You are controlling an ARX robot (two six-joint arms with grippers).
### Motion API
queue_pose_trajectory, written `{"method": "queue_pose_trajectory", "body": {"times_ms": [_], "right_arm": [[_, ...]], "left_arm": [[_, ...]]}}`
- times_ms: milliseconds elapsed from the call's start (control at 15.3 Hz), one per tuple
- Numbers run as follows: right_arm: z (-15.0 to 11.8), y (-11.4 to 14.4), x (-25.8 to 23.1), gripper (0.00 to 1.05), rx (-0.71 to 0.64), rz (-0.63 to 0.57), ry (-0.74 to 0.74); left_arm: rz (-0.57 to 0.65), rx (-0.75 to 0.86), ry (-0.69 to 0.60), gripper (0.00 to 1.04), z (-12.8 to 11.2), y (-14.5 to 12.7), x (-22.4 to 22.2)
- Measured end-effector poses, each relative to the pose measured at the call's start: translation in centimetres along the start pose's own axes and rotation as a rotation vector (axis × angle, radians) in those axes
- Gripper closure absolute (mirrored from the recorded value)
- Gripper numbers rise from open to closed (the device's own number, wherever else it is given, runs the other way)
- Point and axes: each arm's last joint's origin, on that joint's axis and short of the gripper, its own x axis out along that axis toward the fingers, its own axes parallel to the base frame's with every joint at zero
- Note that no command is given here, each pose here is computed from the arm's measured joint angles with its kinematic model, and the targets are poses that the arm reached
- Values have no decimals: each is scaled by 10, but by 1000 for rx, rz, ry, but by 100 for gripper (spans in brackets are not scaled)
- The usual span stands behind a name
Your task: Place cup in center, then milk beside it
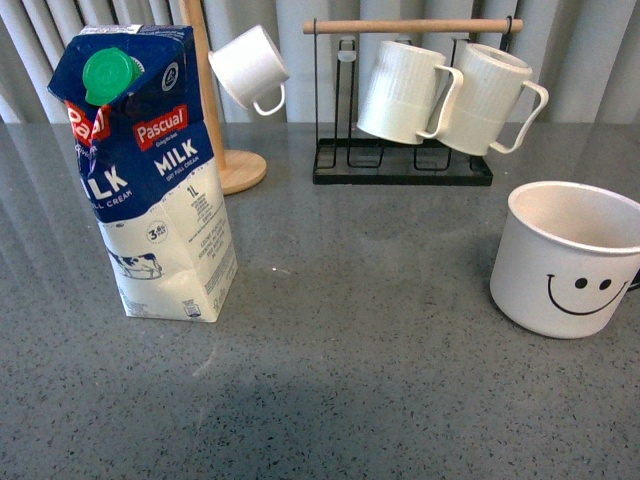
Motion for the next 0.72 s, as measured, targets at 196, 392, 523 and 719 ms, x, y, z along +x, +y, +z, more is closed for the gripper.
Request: {"method": "queue_pose_trajectory", "body": {"times_ms": [196,392,523,719], "right_arm": [[0,0,0,7,0,0,0],[0,0,0,7,0,0,0],[6,1,3,7,88,-28,-23],[53,2,24,7,105,23,-108]], "left_arm": [[0,0,0,7,0,0,0],[0,0,0,7,0,0,0],[0,0,0,7,0,0,0],[0,0,0,7,0,0,0]]}}
